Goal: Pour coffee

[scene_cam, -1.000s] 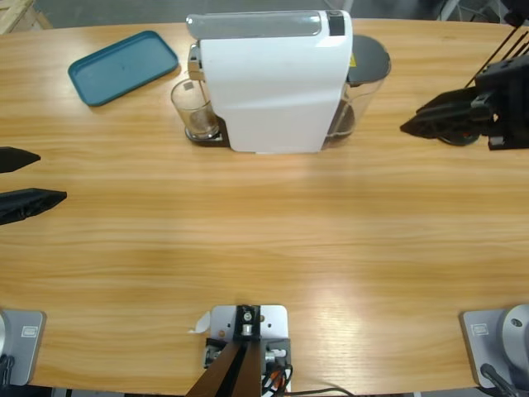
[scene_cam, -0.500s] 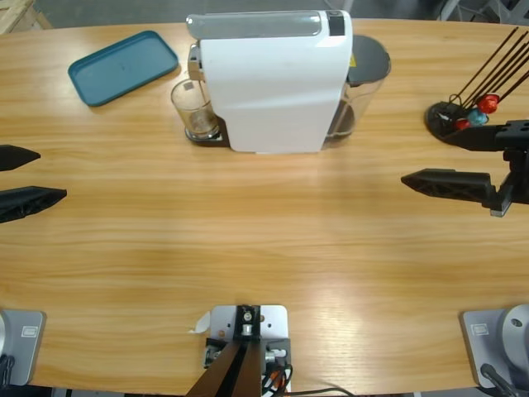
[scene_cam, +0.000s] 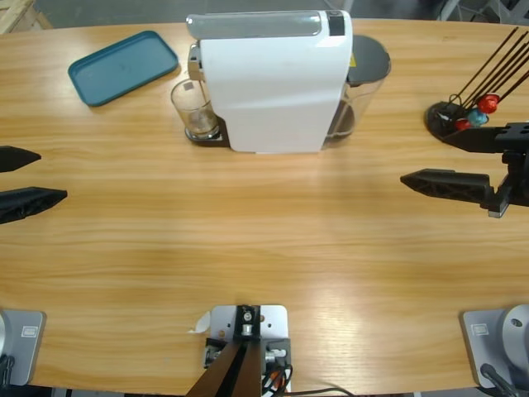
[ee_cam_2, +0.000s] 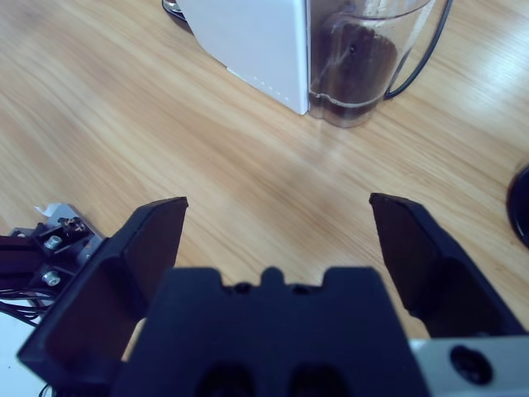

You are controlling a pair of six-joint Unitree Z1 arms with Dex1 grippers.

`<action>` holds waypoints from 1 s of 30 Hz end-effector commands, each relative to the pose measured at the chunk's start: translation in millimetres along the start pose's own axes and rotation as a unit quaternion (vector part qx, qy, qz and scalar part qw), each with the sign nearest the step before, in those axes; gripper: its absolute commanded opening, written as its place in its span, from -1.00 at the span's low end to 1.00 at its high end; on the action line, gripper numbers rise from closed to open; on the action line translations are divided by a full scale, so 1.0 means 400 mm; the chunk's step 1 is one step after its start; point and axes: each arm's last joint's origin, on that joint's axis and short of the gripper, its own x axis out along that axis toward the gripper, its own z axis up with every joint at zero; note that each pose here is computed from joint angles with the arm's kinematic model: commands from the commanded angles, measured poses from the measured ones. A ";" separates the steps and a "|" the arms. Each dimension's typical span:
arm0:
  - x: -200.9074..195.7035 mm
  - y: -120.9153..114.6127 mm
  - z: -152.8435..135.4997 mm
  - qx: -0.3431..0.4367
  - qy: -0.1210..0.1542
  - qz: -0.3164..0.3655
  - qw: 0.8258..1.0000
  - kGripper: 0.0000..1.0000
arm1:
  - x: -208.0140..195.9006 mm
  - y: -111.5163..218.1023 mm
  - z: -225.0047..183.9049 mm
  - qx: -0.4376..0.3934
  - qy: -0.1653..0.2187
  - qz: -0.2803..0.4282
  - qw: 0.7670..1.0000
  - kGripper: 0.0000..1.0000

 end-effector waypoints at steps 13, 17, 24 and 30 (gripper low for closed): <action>0.008 0.001 -0.025 -0.005 0.009 0.003 1.000 0.72 | 0.027 -0.002 -0.021 0.010 0.027 0.005 1.000 1.00; 0.009 0.001 -0.025 -0.005 0.009 0.003 1.000 0.72 | 0.032 -0.002 -0.019 0.011 0.030 0.005 0.999 1.00; 0.010 0.001 -0.023 -0.005 0.010 0.003 1.000 0.72 | 0.036 -0.003 -0.018 0.012 0.034 0.006 0.999 1.00; 0.011 0.001 -0.023 -0.006 0.011 0.005 1.000 0.72 | 0.041 -0.003 -0.016 0.012 0.037 0.005 0.999 1.00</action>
